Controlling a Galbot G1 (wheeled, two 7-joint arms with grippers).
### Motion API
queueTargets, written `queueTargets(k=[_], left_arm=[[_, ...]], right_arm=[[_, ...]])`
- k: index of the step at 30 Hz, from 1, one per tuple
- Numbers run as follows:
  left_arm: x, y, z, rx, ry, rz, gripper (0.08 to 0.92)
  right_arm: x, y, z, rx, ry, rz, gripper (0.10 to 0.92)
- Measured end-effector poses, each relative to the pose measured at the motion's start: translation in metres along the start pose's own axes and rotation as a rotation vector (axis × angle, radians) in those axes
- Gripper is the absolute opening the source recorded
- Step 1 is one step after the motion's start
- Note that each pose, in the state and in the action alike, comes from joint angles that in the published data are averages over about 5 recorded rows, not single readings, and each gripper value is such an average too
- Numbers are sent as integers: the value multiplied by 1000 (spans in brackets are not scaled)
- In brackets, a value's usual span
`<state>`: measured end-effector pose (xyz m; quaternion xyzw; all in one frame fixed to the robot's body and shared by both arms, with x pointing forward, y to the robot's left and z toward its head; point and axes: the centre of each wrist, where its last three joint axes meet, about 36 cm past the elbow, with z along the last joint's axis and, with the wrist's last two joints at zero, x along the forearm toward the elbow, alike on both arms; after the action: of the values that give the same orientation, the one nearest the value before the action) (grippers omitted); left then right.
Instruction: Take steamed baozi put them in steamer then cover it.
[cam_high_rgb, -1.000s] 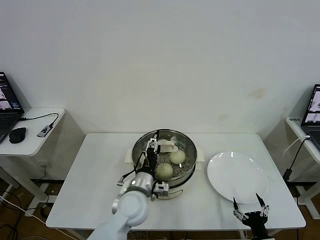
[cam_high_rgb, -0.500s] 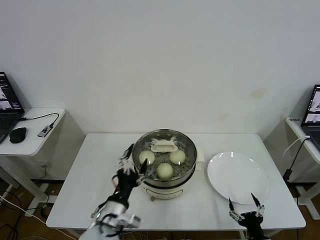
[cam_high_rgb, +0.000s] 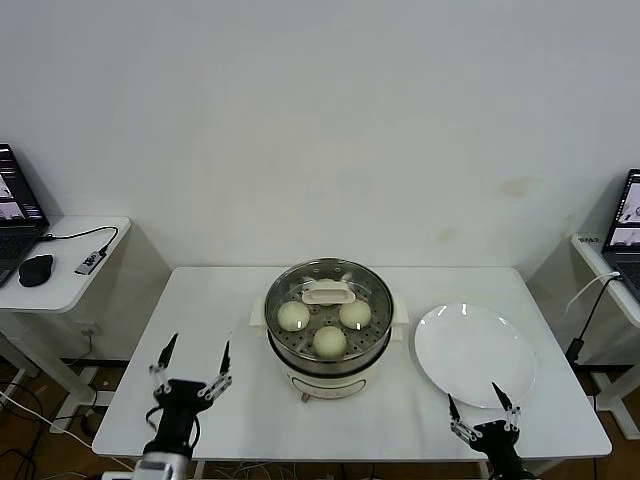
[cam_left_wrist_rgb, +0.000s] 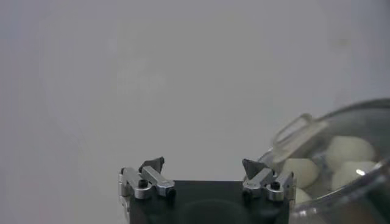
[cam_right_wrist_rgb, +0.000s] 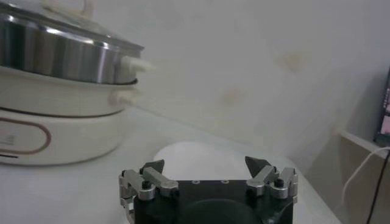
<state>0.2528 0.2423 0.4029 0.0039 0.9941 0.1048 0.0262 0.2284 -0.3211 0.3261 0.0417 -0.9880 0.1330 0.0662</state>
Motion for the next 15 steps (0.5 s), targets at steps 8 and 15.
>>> queueTargets(k=[8, 15], left_arm=[[17, 7, 33, 179, 73, -50, 823], [28, 16, 57, 206, 94, -68, 823]], right_arm=[[5, 3, -4, -40, -4, -28, 823], [10, 9, -5, -62, -7, -49, 823]])
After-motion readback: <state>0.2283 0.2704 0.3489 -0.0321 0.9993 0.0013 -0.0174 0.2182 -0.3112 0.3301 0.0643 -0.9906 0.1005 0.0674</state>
